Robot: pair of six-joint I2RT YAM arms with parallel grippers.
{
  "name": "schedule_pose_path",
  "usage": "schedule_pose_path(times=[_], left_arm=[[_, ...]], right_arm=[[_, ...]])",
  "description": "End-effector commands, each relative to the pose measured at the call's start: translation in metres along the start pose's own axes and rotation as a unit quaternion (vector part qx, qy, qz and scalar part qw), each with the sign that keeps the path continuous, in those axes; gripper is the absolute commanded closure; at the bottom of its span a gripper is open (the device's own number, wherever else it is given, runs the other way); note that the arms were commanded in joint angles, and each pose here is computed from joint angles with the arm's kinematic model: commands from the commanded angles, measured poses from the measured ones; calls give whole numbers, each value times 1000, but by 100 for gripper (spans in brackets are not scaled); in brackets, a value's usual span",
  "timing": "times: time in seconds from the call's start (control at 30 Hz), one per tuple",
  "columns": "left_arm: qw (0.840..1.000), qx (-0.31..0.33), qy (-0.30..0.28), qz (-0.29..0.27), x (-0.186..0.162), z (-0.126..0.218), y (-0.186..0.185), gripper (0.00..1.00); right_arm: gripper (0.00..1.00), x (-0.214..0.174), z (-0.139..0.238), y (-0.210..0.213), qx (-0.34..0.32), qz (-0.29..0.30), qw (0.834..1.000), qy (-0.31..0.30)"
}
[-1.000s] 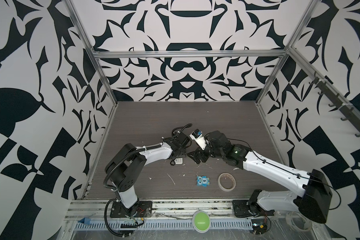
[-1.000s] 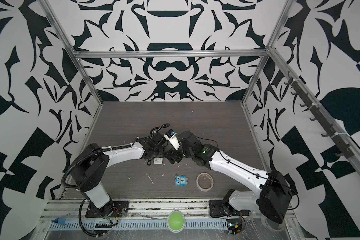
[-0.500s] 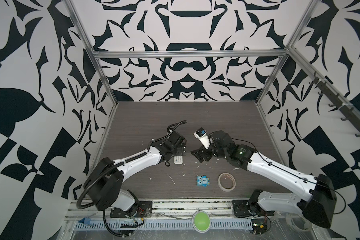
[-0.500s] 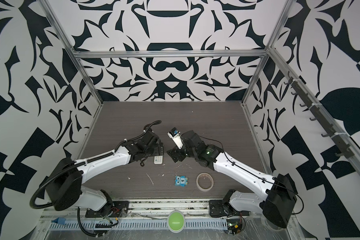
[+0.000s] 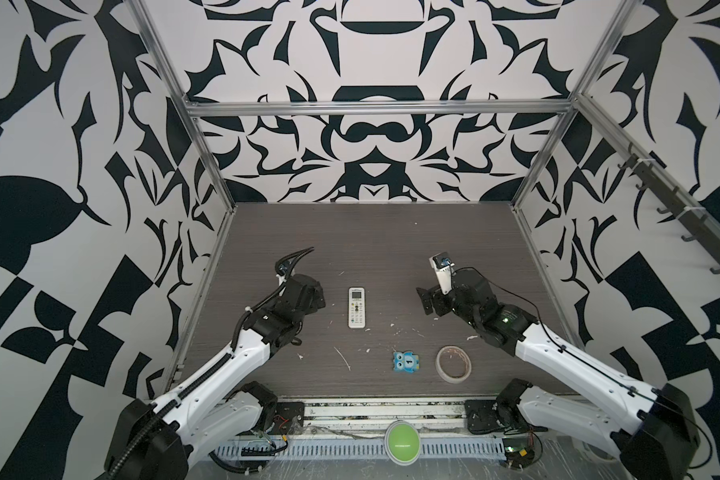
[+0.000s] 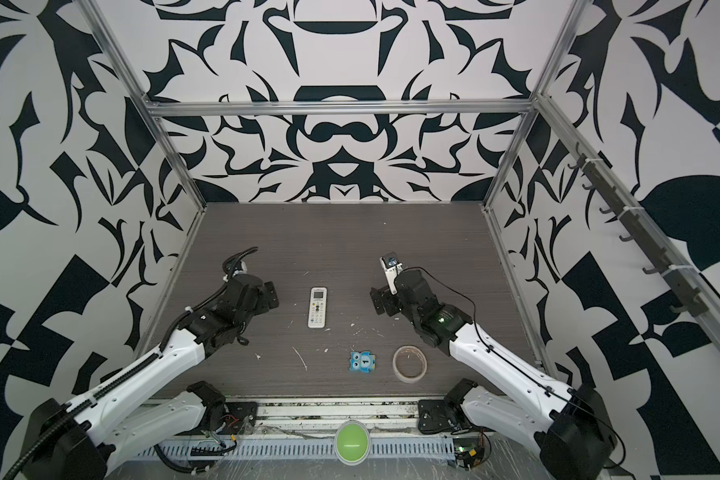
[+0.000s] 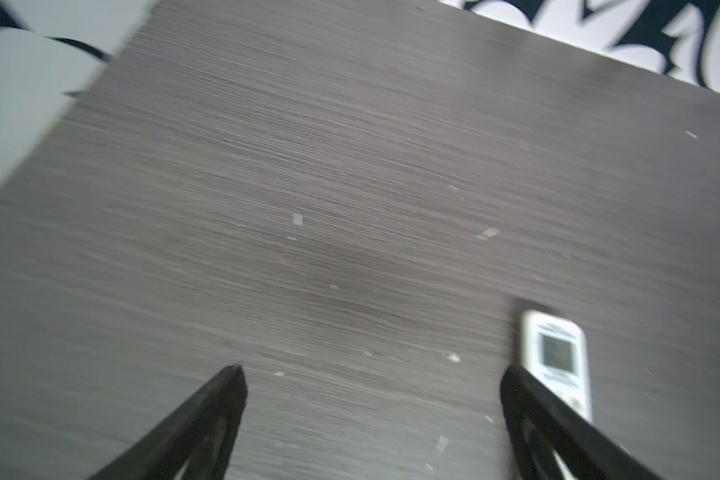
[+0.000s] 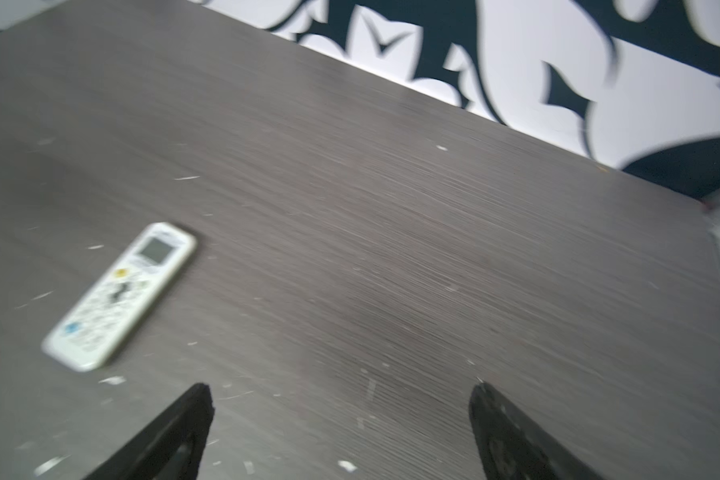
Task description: Load the batteries into the remote control
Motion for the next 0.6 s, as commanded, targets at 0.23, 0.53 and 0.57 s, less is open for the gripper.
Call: schedule_pose_path(times=[0.23,0.53,0.57], left_arm=[[986,125,-108,25,10,-5,39,1],[971,163,-165,-65,32,-32,22,1],[969,162,-169,-75,35,-36,20,1]], right_arm=[[0,-18,6,-31,-171,-50,981,-74],[0,-47,-2,-35,-214,-14,969,-122],[0,-48,-2,-35,-217,-6,967,-131]])
Point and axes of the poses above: each gripper's point midway between its finger pads, its own z axis back along the fingers, its own y axis along the line the jaws close on, x = y × z, the point moved 9 cm from there along z, back along the fingers, and after that the axes turned 7 degrees about z, right-handed, at the moved point
